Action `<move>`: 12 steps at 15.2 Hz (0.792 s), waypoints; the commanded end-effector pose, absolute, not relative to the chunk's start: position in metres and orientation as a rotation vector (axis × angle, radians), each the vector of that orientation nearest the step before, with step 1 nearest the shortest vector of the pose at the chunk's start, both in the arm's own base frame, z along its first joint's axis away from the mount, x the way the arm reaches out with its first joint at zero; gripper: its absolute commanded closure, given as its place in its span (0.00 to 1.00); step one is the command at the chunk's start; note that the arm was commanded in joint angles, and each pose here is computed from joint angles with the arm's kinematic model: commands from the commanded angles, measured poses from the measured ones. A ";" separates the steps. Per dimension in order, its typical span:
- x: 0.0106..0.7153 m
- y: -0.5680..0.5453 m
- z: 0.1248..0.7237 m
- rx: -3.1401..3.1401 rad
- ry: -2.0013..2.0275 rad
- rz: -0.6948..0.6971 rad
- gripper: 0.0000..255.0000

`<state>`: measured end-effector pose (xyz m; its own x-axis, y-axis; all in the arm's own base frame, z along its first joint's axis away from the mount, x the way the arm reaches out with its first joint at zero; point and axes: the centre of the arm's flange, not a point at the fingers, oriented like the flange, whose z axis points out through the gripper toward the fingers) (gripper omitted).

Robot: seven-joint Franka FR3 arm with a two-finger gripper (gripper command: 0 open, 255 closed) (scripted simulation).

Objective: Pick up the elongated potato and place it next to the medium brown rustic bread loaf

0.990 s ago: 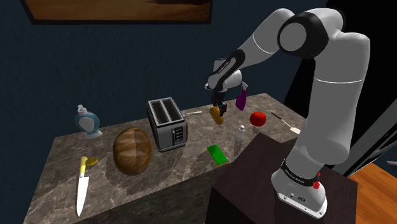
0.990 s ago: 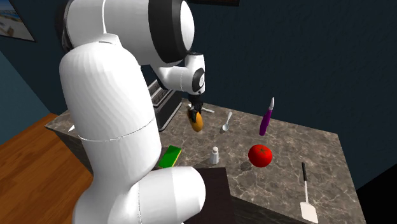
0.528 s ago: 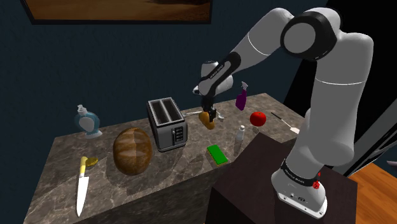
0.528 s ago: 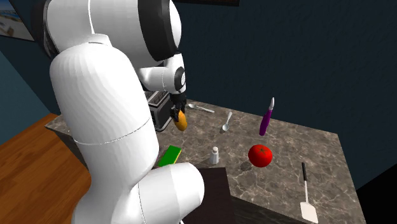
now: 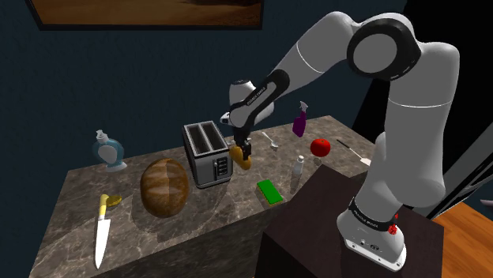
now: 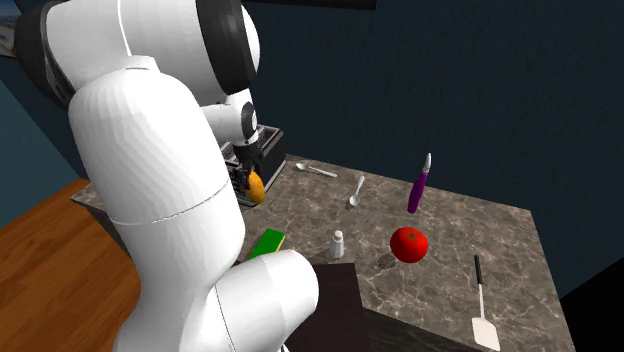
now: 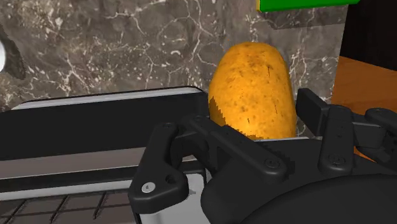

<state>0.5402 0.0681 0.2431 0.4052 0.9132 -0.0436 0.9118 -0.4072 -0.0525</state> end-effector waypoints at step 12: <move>0.560 0.239 0.243 -2.617 -1.697 0.102 1.00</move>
<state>0.5580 0.2287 0.2444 0.4052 0.9132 -0.0434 0.9119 -0.4071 -0.0523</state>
